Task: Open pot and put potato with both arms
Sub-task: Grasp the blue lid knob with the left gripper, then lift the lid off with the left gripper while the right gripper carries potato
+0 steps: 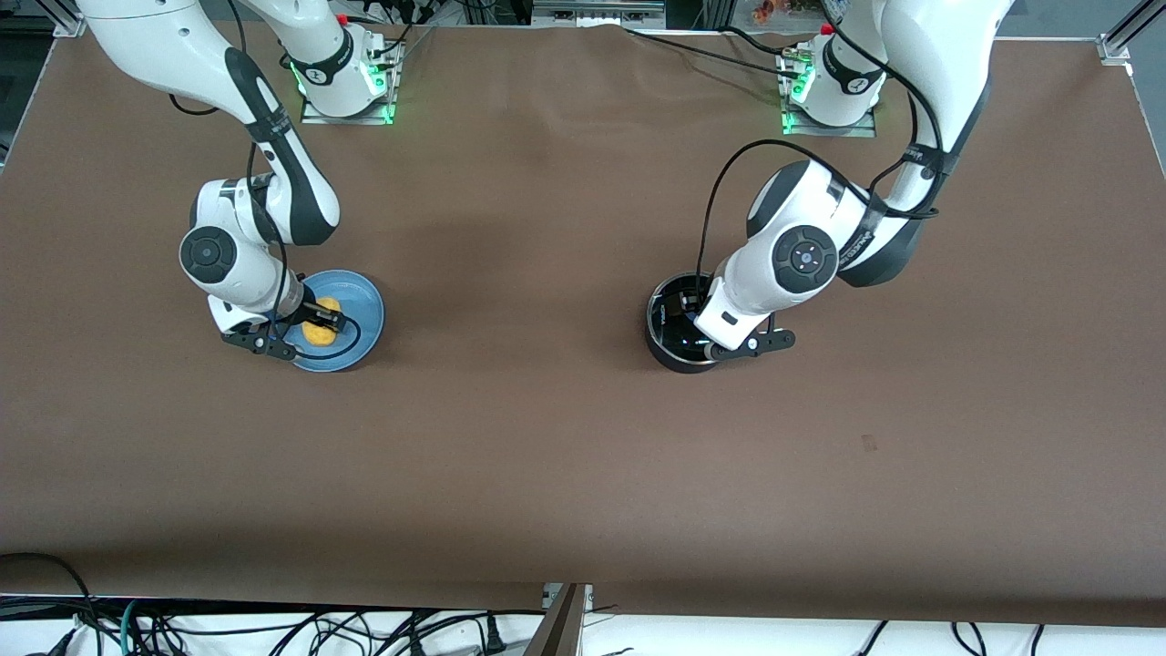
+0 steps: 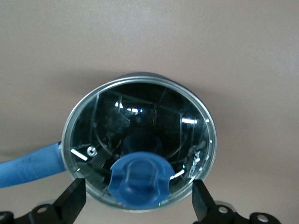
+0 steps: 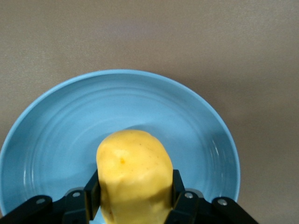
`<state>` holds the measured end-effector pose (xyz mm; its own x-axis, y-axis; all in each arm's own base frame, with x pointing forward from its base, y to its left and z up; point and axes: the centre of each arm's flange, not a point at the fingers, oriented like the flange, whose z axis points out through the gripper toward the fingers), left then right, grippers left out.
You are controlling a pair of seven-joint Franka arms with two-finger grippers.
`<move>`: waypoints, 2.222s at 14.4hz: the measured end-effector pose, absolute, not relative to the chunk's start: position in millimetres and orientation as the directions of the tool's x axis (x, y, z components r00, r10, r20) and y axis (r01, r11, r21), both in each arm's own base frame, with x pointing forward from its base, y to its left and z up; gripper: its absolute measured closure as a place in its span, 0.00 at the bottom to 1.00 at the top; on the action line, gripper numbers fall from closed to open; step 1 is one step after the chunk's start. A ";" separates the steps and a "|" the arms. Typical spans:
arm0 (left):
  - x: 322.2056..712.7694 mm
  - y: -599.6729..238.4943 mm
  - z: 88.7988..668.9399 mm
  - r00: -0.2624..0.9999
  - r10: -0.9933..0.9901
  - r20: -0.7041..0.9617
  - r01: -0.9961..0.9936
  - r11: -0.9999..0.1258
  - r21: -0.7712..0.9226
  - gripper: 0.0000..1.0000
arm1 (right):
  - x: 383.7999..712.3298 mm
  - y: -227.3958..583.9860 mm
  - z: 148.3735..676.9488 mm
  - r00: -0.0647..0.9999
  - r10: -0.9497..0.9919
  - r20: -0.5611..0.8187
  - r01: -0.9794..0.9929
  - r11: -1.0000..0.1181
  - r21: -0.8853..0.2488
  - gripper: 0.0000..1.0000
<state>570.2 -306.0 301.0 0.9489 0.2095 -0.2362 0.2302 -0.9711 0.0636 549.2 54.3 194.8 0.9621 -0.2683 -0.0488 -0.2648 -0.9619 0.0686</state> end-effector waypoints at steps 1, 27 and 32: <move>567.8 -311.9 295.9 0.953 0.201 -0.225 0.217 -0.975 0.050 0.00 | 549.3 54.6 194.9 0.962 -0.268 -0.048 -0.264 -0.962 0.068 0.40; 581.5 -283.2 353.3 0.953 0.114 -0.281 0.111 -0.993 -0.026 0.37 | 604.9 124.6 322.2 0.985 -0.172 -0.010 -0.172 -0.985 0.019 0.40; 600.3 -199.9 391.7 0.954 0.007 -0.300 0.009 -1.000 0.005 0.37 | 611.0 198.3 369.3 0.994 -0.109 0.022 -0.107 -0.991 -0.076 0.40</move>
<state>600.3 -199.9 391.7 0.9539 0.0071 -0.3000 0.0091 -0.9999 0.0052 611.0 198.3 369.3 0.9938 -0.1094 0.0215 -0.1075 -0.9913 -0.0763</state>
